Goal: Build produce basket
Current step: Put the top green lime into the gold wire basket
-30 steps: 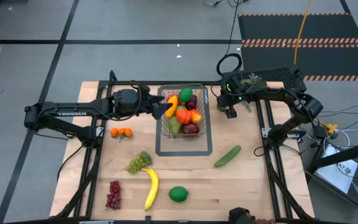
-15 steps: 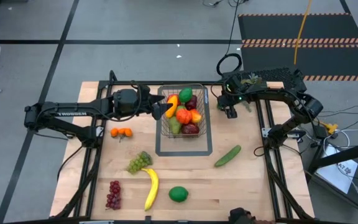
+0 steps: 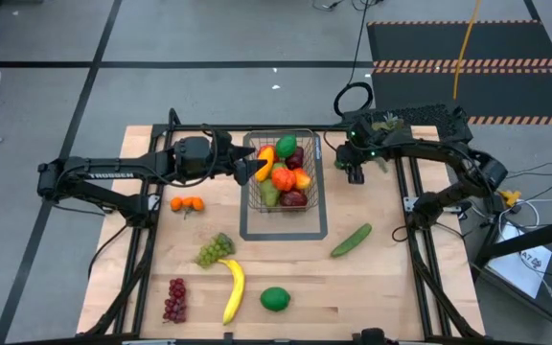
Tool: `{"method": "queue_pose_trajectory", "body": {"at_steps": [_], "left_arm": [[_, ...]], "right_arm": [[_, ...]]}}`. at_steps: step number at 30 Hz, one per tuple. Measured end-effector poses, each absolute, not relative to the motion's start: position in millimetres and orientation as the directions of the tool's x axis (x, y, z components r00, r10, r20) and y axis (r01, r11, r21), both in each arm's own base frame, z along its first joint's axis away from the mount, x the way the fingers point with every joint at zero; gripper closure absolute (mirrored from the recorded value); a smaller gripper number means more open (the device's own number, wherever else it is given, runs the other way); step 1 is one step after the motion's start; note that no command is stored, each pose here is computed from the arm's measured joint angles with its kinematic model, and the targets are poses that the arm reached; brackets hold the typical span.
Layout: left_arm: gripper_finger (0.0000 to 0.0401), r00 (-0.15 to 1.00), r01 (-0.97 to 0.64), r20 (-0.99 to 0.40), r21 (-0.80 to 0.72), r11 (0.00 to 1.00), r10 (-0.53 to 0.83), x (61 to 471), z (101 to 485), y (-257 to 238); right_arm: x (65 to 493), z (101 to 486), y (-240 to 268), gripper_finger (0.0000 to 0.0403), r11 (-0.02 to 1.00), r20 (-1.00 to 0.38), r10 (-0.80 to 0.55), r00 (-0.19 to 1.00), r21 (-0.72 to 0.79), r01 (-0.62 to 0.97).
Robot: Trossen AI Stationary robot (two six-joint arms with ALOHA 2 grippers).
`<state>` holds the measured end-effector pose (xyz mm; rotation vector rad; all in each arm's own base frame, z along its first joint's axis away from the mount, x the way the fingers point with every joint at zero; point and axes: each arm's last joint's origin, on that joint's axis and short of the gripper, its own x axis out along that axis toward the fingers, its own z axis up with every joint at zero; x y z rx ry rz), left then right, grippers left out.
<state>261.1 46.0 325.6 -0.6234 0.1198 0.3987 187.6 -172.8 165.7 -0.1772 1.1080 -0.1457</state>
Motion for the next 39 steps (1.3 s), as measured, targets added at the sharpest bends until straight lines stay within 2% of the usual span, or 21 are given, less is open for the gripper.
{"method": "queue_pose_trajectory", "body": {"at_steps": [9, 18, 29, 33, 39], "left_arm": [[0.0002, 0.926, -0.377, -0.229, -0.544, 0.75, 0.299, 261.4, 325.5, 45.2], [0.0002, 0.928, -0.372, -0.229, -0.531, 0.761, 0.294, 261.4, 325.5, 45.1], [0.0002, 0.949, -0.305, -0.232, -0.502, 0.809, 0.214, 262.0, 325.4, 43.0], [0.0002, 0.953, -0.289, -0.233, -0.502, 0.815, 0.194, 262.1, 325.3, 42.4], [0.0002, 0.96, -0.258, -0.234, -0.506, 0.823, 0.157, 262.3, 325.3, 41.3]], "right_arm": [[185.6, 209.4, -150.6, 0.0189, 0.948, -0.77, -0.28, 0.574, -0.125, 0.294], [179.7, 257.1, -107.6, 0.0189, 0.905, -0.609, -0.35, 0.712, -0.023, 0.425], [191.4, 297.9, -60.1, 0.0189, 0.892, -0.442, -0.229, 0.867, 0.261, 0.369], [199.9, 310.5, -49.4, 0.0193, 0.864, -0.318, -0.209, 0.925, 0.383, 0.327], [207.4, 327.7, -35.0, 0.0196, 0.834, -0.14, -0.223, 0.965, 0.485, 0.263]]}}
